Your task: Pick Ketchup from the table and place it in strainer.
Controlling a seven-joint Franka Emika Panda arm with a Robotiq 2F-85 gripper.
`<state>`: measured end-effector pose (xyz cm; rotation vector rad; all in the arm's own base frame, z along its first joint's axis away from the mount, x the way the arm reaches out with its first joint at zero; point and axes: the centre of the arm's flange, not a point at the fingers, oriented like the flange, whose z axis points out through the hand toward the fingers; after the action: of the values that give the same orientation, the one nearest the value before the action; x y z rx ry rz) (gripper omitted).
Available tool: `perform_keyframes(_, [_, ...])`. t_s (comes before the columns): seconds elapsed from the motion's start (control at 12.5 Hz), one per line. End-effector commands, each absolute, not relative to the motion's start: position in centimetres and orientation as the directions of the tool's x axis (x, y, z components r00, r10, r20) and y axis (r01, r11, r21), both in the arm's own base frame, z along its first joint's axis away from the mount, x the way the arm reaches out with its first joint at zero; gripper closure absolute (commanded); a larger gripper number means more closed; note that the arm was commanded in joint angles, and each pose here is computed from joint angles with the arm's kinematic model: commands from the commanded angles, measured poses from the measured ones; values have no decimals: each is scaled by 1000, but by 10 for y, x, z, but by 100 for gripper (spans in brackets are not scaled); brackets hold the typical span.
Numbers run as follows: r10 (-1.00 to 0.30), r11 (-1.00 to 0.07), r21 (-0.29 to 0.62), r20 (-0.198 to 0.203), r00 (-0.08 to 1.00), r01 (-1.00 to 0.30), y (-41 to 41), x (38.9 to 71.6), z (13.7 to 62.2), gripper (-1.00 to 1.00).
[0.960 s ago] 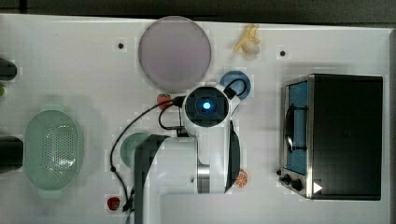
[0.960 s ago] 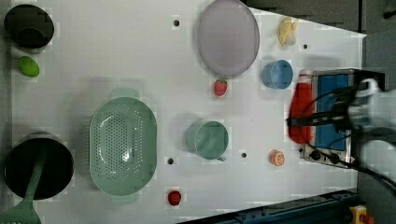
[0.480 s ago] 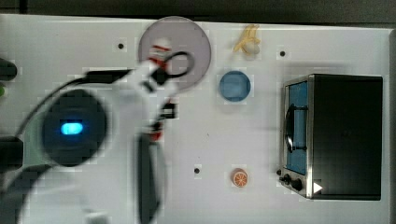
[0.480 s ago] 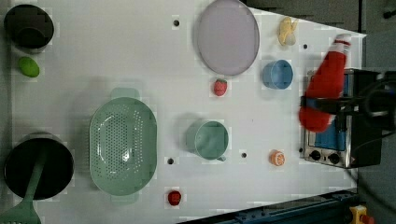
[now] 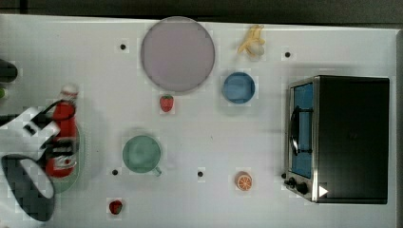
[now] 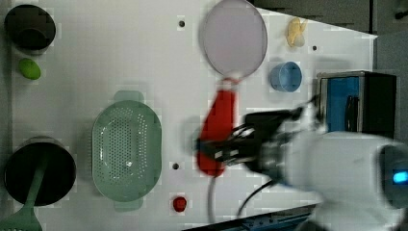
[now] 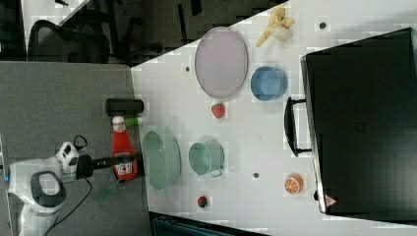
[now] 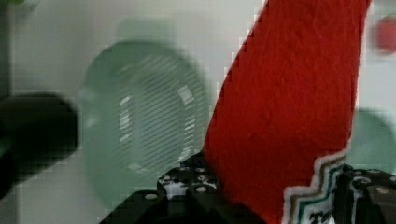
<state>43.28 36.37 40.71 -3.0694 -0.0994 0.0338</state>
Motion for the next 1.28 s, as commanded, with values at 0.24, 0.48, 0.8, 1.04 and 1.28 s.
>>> perform_keyframes(0.24, [-219,-956,-172,-114,969,-236,417,417,340,-52])
perform_keyframes(0.48, [-220,-945,-213,-145,965,-247,426,421,308,-100])
perform_keyframes(0.8, [-323,-932,-141,-98,941,-334,399,431,356,-100])
perform_keyframes(1.04, [-404,-914,-20,-19,915,-404,323,458,426,-100])
perform_keyframes(1.28, [-531,-845,52,31,847,-532,206,490,495,-100])
